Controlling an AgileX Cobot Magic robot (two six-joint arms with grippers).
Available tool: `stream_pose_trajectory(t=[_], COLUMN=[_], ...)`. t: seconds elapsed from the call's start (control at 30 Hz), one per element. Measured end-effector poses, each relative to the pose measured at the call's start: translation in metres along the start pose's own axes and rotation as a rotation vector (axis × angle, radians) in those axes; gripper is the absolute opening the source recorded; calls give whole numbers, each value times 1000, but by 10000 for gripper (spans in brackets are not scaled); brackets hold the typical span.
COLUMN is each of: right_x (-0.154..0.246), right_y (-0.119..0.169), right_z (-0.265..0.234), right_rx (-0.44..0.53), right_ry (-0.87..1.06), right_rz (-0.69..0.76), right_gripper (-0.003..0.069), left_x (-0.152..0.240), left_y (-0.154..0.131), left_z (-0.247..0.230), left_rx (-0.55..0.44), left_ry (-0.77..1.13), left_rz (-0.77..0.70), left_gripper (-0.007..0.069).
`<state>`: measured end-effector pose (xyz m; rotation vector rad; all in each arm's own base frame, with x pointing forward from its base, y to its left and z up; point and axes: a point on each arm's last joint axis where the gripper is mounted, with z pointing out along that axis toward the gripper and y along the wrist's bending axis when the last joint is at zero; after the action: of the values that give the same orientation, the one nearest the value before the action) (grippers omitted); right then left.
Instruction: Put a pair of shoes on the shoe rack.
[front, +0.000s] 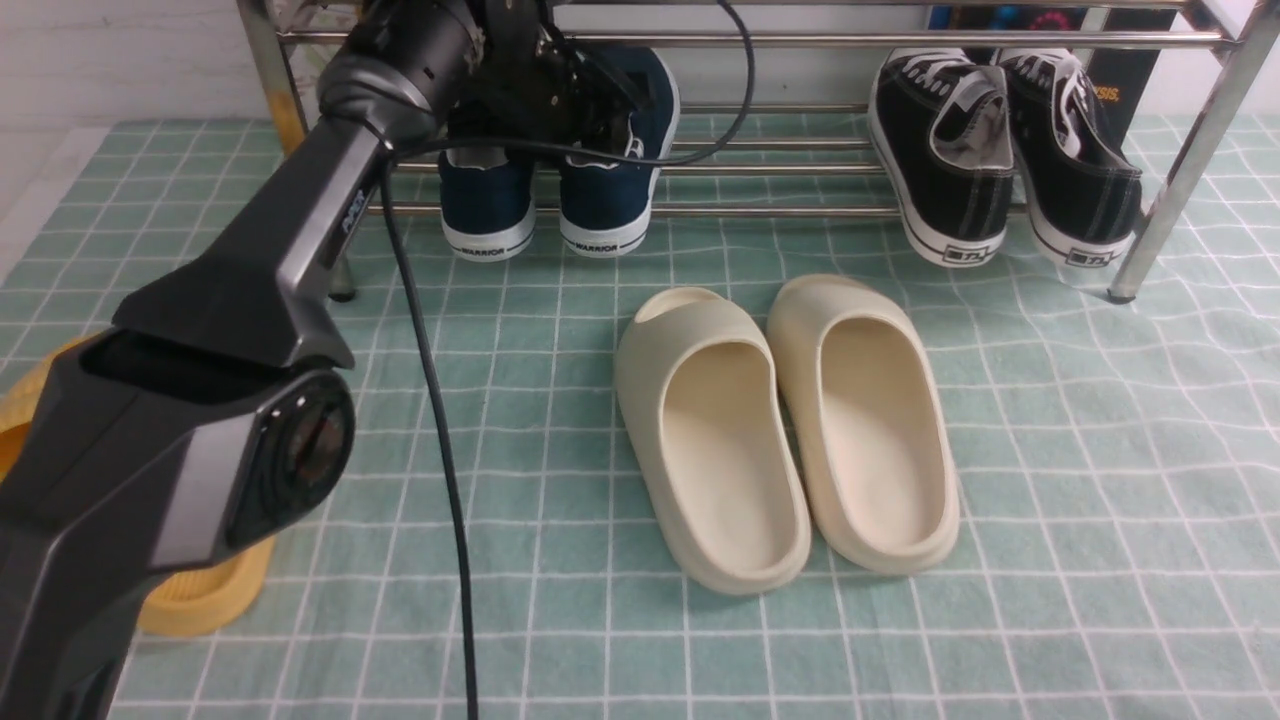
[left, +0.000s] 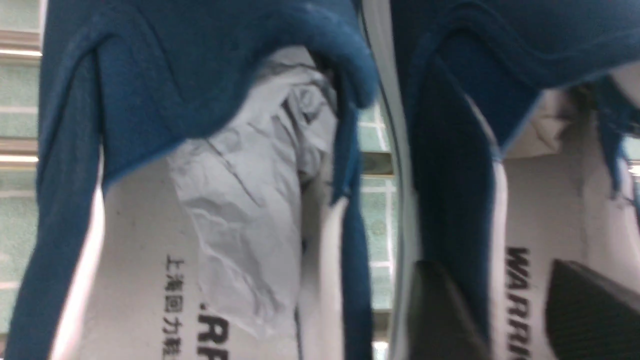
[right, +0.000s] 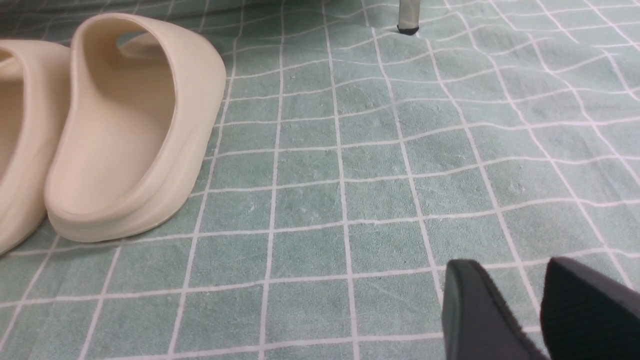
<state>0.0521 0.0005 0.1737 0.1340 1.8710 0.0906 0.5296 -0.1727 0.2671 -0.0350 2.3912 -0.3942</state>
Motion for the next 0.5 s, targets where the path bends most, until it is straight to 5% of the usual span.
stream_pose_trajectory(t=[0.2,0.5], right_x=[0,0], right_y=[0,0], right_z=[0,0], right_rx=[0,0], right_ry=[0,0], right_rz=[0,-1], right_gripper=[239,239], left_x=[-8,-19], left_y=[-9,-21], left_z=[-49,-133], left_rx=[2,26], left_ry=[75,63], left_rz=[32,68], left_gripper=[421,181])
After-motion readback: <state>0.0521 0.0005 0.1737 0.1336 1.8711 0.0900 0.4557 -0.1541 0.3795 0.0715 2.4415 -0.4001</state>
